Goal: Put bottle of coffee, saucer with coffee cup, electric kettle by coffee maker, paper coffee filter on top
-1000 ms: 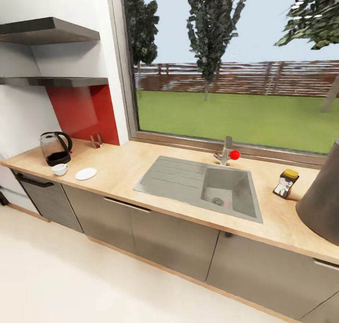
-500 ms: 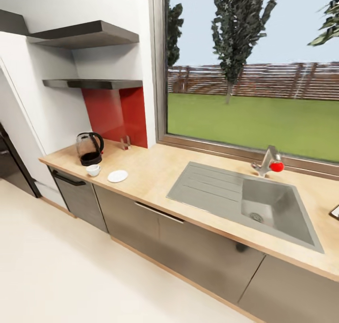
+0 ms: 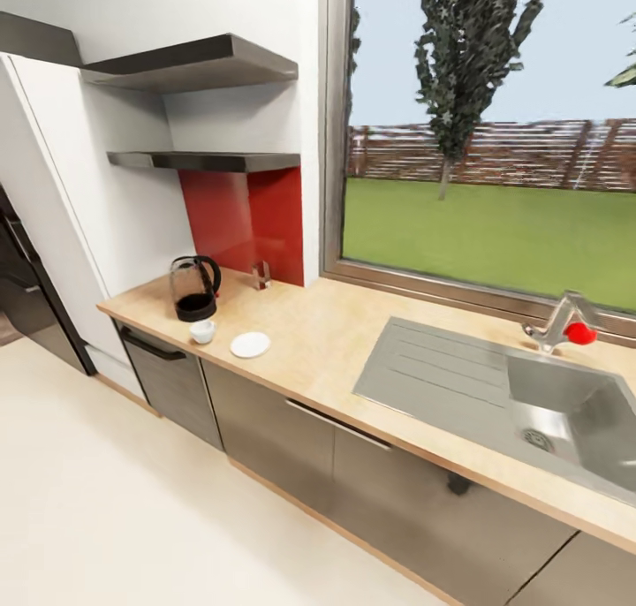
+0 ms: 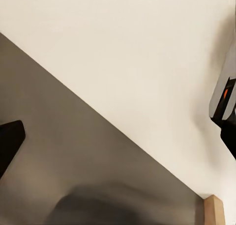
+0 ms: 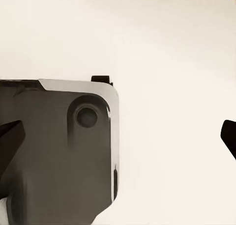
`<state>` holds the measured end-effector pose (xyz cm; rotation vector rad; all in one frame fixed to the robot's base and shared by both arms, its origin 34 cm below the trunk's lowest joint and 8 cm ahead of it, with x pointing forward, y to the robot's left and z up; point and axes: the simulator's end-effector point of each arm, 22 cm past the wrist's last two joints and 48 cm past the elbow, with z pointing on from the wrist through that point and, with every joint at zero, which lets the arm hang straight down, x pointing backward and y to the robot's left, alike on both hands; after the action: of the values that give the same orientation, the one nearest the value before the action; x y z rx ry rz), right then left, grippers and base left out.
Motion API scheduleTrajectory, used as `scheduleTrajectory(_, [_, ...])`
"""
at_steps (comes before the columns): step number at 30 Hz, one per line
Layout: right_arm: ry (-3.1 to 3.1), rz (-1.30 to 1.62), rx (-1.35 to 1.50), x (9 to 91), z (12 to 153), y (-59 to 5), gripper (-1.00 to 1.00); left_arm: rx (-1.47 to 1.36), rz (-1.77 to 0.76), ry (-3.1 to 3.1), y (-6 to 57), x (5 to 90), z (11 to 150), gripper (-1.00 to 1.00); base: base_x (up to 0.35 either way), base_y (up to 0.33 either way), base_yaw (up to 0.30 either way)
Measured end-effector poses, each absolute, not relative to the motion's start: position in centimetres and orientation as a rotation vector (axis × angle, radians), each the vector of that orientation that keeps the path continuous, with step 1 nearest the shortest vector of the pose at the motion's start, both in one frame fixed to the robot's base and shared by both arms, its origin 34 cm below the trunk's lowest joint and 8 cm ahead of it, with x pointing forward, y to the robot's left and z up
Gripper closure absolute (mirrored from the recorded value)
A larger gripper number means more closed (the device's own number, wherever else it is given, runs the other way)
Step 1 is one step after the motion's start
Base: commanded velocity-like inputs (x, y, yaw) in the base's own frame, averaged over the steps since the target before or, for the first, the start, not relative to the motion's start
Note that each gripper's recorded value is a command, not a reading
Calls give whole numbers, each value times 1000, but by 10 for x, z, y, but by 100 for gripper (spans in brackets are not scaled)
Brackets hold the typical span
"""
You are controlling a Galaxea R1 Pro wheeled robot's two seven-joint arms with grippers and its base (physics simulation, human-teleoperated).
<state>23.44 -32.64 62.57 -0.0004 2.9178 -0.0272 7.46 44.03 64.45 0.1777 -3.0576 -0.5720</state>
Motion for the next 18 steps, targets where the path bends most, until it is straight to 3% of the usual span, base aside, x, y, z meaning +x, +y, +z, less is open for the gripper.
scheduleTrajectory(18, [2918, -27, 1, 234, 626, -327, -100, 178, -576, -3064, 442, 75, 645, -100, 269, 239, -1])
